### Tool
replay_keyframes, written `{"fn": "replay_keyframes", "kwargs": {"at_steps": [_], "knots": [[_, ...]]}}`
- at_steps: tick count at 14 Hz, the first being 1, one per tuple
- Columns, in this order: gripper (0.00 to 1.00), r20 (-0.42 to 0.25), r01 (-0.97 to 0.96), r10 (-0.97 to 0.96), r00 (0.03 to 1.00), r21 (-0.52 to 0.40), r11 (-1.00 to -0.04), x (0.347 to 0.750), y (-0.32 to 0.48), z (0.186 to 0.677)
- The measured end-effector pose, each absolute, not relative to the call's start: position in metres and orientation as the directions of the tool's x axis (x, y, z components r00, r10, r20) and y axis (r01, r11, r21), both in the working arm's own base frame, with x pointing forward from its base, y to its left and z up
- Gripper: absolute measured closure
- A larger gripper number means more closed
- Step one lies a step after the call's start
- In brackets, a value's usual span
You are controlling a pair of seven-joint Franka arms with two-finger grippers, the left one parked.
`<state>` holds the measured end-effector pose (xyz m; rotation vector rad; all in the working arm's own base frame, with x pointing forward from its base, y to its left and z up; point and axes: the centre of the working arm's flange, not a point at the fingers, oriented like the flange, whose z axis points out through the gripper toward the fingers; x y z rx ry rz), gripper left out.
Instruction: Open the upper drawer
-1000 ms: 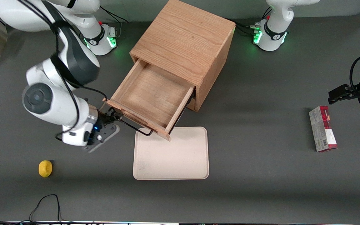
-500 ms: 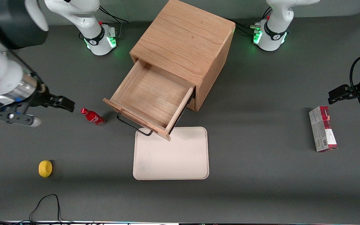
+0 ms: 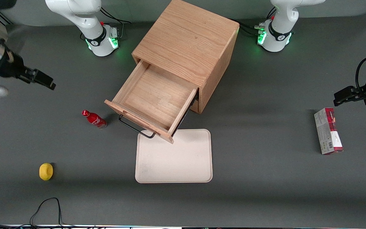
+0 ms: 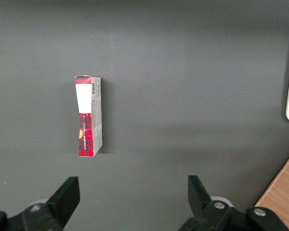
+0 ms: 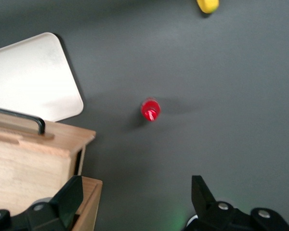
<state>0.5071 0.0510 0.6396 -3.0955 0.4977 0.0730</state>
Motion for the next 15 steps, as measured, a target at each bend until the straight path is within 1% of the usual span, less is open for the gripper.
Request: {"fn": "replay_keyframes", "kwargs": {"at_steps": [2,4,8,11,15], "knots": [[0.0,-0.038,-0.321,-0.321,0.946,0.007,-0.947,0.483,0.045,0.644],[0.0,-0.037,-0.338,-0.338,0.941,0.007,-0.941,0.473,0.035,0.643],[0.0,-0.014,-0.284,-0.285,0.959,0.034,-0.958,0.485,0.015,0.628],[0.0,0.004,-0.271,-0.271,0.963,0.03,-0.962,0.494,0.016,0.622],[0.0,-0.018,-0.279,-0.279,0.96,0.002,-0.96,0.503,0.015,0.61]]}}
